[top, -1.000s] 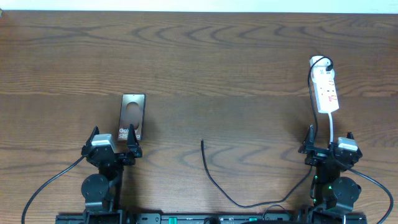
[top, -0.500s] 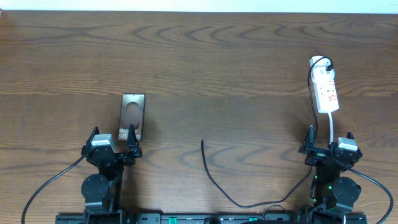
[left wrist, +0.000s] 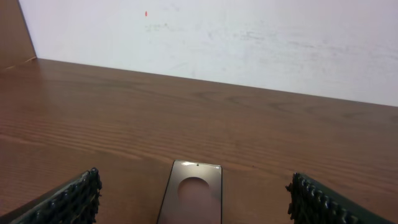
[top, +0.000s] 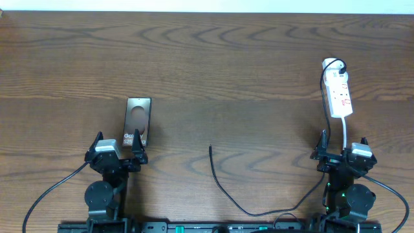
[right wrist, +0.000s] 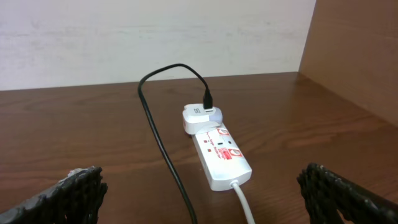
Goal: Plug charger to phone and switch on socket
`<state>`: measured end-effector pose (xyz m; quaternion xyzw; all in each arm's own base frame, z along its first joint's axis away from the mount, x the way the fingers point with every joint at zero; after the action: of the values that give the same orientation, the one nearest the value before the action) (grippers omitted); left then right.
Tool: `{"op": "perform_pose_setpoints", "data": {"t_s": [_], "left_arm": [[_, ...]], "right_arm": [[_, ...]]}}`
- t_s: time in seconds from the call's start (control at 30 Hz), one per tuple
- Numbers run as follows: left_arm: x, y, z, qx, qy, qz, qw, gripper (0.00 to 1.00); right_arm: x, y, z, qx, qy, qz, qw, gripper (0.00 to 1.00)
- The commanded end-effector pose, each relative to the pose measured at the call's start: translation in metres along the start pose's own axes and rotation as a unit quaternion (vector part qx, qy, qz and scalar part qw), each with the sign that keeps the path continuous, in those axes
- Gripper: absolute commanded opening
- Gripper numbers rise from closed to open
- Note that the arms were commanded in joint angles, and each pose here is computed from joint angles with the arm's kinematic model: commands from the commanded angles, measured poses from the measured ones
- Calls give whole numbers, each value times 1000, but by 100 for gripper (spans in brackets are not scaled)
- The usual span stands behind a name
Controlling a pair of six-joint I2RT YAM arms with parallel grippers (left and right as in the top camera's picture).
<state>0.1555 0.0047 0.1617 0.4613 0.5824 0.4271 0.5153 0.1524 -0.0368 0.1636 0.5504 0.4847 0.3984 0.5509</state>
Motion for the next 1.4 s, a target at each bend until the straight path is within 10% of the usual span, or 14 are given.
{"op": "perform_pose_setpoints", "data": {"t_s": [0.0, 0.67, 1.03, 1.37], "left_arm": [[2, -9, 1, 19, 2, -3, 1000, 93], [-28, 104, -27, -29, -37, 99, 994, 93], [-42, 181, 22, 173, -16, 97, 980, 93], [-34, 151, 100, 438, 13, 72, 896, 94]], "right_arm": [[-1, 0, 0, 0, -7, 5, 1000, 99], [-1, 0, 0, 0, -7, 5, 1000, 99], [-1, 0, 0, 0, -7, 5, 1000, 99], [-1, 0, 0, 0, -7, 5, 1000, 99]]}}
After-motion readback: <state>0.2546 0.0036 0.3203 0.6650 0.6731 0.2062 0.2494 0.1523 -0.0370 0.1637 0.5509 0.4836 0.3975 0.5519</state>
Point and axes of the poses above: each gripper's point midway between its finger pads, its own z axis out along the fingers, its own x axis along the line the jaws close on, y = z × x, the point moved 9 cm from there along -z, back along the fingers, and after that the axes turned 5 degrees about -z, right-handed, at the moved point
